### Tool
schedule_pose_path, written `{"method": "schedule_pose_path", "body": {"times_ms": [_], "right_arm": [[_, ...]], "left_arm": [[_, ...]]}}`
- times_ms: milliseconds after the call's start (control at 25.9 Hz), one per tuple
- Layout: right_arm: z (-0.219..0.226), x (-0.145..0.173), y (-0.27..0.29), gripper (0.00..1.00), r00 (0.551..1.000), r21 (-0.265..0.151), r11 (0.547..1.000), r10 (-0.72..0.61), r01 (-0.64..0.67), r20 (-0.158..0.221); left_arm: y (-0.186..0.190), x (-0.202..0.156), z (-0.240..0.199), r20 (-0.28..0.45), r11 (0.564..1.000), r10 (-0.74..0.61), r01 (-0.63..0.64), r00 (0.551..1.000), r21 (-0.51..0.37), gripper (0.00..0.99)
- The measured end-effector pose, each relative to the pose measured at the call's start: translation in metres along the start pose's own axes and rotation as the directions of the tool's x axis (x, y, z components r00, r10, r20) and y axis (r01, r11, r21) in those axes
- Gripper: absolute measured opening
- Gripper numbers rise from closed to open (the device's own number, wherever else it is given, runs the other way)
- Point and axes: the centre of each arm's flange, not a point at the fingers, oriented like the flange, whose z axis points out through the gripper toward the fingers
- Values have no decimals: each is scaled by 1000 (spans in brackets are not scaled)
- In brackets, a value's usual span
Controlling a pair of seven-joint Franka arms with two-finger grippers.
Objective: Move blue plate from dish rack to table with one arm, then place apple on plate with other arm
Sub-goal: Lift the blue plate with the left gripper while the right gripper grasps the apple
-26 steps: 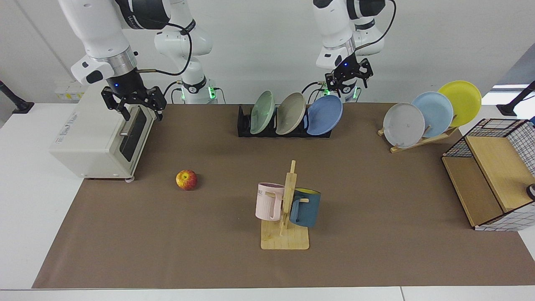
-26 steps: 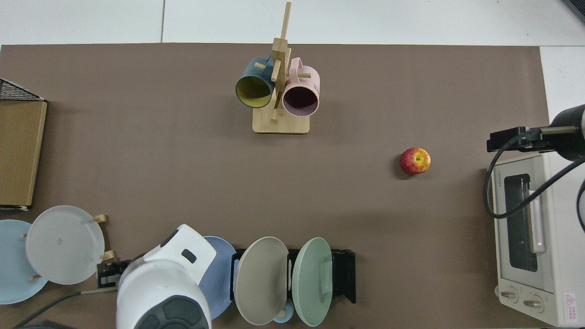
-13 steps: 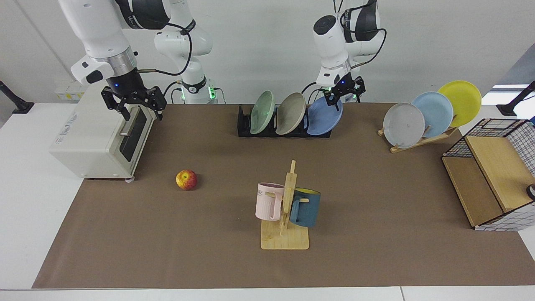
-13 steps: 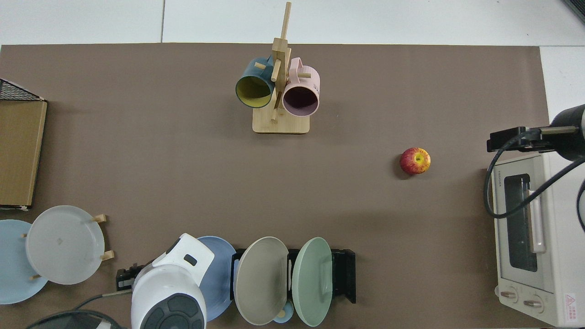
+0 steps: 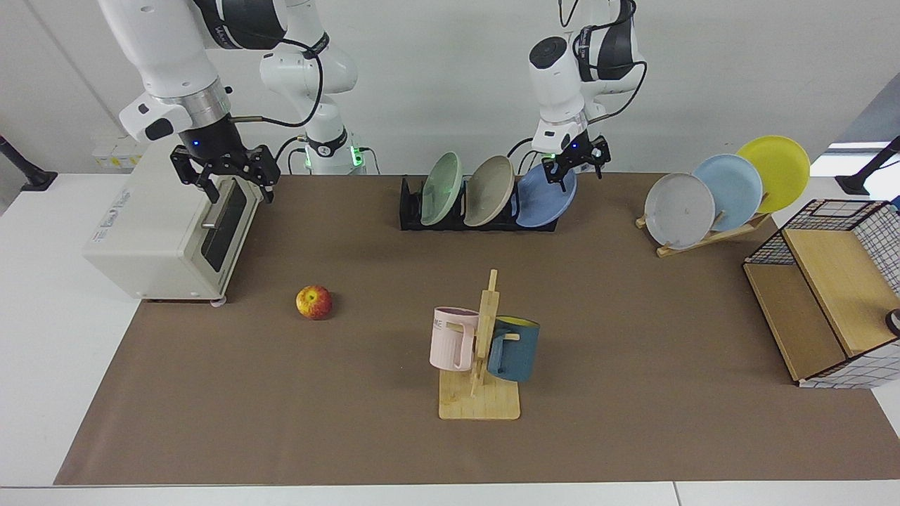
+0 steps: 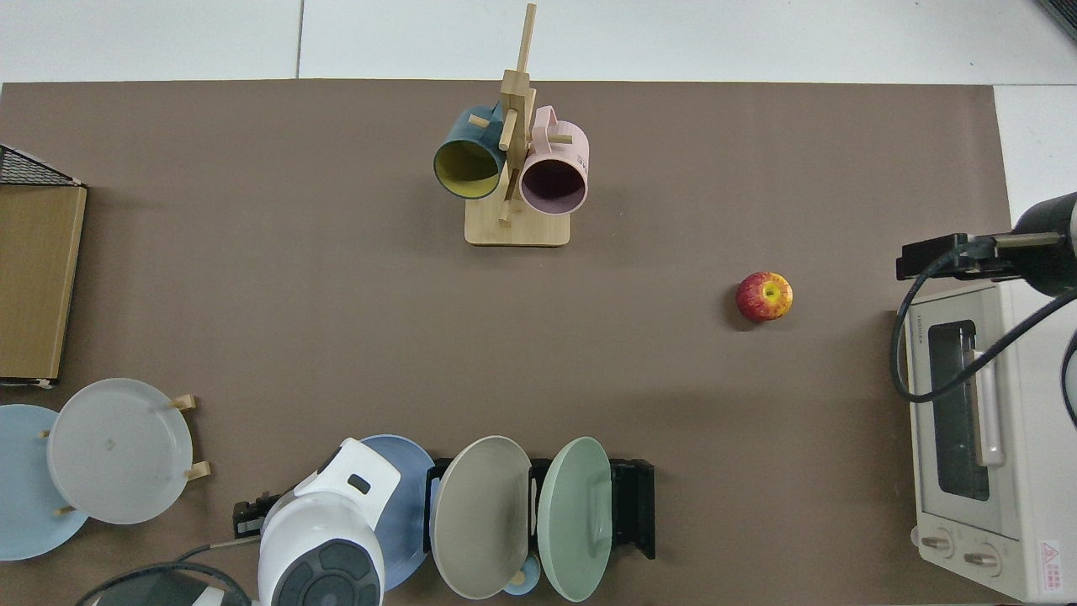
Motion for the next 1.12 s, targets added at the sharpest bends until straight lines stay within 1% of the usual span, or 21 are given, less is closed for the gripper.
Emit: {"method": "schedule_pose_path", "body": {"times_ms": [77, 154, 193, 232, 270, 309, 347, 386, 424, 463, 579, 617, 733, 810, 926, 1042, 1119], "right_arm": [[0, 0, 0, 1000, 1000, 0, 1000, -1, 1, 0], [0, 0, -1, 1000, 1000, 0, 1000, -2, 2, 0], [0, 0, -1, 1000, 1000, 0, 1000, -2, 2, 0], [0, 0, -1, 1000, 1000, 0, 1000, -2, 2, 2], [1, -1, -1, 1000, 1000, 0, 1000, -2, 2, 5], [1, -2, -1, 1000, 1000, -1, 1000, -2, 2, 14], [2, -3, -1, 1000, 1000, -1, 1000, -1, 2, 21], [2, -3, -1, 1000, 1000, 0, 1000, -2, 2, 28], [3, -4, -1, 1000, 999, 1, 1000, -2, 2, 32], [3, -4, -2, 1000, 999, 1, 1000, -3, 3, 34], [3, -5, -6, 1000, 999, 3, 1000, -10, 10, 34], [3, -4, -8, 1000, 999, 4, 1000, -13, 13, 29], [8, 1, -14, 1000, 1000, 7, 1000, -22, 22, 0], [19, 7, -17, 1000, 1000, 8, 1000, -25, 25, -6], [45, 21, -19, 1000, 1000, 10, 1000, -27, 27, -8], [82, 37, -20, 1000, 1000, 10, 1000, -26, 26, 6], [110, 48, -21, 1000, 1000, 11, 1000, -26, 26, 16]], "left_arm": [[1, -1, 0, 3, 1000, -2, 2, 1000, -4, 819], [1, -1, 0, 6, 1000, -3, 3, 1000, -9, 705], [1, -1, 0, 7, 1000, -4, 4, 1000, -11, 586], [2, -1, 0, 9, 1000, -5, 5, 1000, -14, 493], [2, -1, 0, 10, 1000, -6, 6, 1000, -16, 467], [2, -1, 0, 12, 1000, -7, 7, 1000, -19, 419], [2, -2, 0, 14, 1000, -8, 9, 1000, -22, 313], [3, -2, 0, 16, 1000, -10, 10, 1000, -25, 256], [3, -2, 0, 17, 1000, -10, 11, 1000, -27, 172], [2, -2, 0, 19, 1000, -5, 5, 1000, -25, 123], [0, -2, 0, 22, 1000, 9, -8, 1000, -23, 101], [0, -3, 0, 23, 1000, 13, -12, 1000, -22, 97], [0, -3, -1, 22, 1000, 16, -16, 1000, -22, 93], [0, -3, -1, 22, 1000, 18, -17, 1000, -22, 93], [0, -3, -1, 20, 1000, 20, -20, 1000, -22, 93], [0, -1, -8, 13, 999, 29, -29, 999, -17, 93], [-1, 2, -19, -10, 999, 42, -42, 999, 4, 93]]}}
